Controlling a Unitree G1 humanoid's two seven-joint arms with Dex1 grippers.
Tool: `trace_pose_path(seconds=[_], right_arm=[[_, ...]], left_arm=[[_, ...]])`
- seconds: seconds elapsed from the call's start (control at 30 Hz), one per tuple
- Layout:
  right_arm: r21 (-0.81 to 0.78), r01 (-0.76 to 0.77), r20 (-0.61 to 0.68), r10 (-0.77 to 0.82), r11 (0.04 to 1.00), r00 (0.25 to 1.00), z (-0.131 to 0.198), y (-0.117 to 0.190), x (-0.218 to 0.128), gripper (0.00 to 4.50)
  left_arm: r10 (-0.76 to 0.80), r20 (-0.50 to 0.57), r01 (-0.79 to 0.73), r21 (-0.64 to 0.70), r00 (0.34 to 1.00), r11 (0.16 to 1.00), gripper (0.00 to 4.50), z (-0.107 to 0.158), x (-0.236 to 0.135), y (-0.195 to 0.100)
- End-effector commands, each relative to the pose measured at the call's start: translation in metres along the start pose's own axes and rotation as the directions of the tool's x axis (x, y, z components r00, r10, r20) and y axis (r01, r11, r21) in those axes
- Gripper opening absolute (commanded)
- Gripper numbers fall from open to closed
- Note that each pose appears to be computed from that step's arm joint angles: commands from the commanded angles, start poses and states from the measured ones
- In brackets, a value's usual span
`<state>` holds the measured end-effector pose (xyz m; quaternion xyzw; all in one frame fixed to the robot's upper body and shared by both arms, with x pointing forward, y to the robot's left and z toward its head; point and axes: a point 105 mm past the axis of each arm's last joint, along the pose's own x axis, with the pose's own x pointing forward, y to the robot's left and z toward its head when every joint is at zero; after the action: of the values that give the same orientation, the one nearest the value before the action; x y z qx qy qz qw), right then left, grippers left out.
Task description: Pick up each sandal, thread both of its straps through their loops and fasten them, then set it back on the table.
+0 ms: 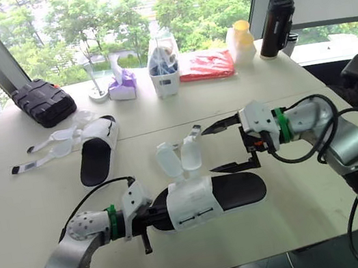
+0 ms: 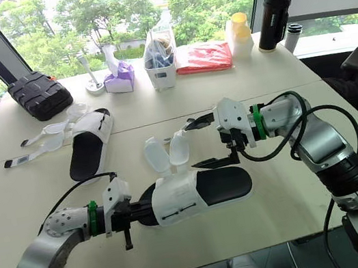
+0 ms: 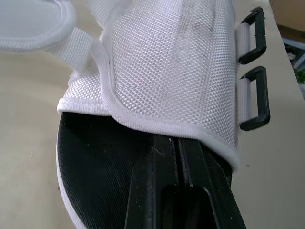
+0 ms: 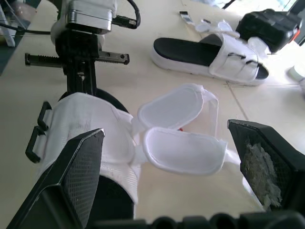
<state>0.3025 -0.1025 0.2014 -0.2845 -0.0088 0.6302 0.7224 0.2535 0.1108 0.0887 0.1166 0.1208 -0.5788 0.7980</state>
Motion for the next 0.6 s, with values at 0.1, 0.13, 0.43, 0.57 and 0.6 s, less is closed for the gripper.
trace_pose_path(seconds=[0.1,0.13,0.43,0.57,0.6], right_arm=[[0.371,0.0,0.038,-0.015,0.929,0.999,-0.007,-0.011,-0.004,4.5],[0.448,-0.009,0.048,-0.014,0.894,0.999,-0.01,-0.014,-0.003,4.5],[0.799,-0.043,0.026,0.037,0.6,0.999,-0.036,-0.023,0.026,4.5],[0.858,-0.033,0.004,0.057,0.512,0.998,-0.043,-0.028,0.043,4.5],[0.866,-0.032,0.0,0.063,0.498,0.998,-0.044,-0.028,0.046,4.5]], left_arm=[[-0.024,-0.013,0.024,-0.01,1.0,1.0,0.05,-0.009,0.005,-0.004],[-0.024,-0.015,0.024,-0.01,1.0,1.0,0.05,-0.01,0.005,-0.004],[-0.029,-0.021,0.029,-0.005,0.999,1.0,0.05,-0.013,0.006,-0.006],[-0.029,-0.026,0.029,-0.004,0.999,1.0,0.05,-0.014,0.006,-0.008],[-0.028,-0.025,0.028,-0.004,0.999,1.0,0.05,-0.013,0.006,-0.008]])
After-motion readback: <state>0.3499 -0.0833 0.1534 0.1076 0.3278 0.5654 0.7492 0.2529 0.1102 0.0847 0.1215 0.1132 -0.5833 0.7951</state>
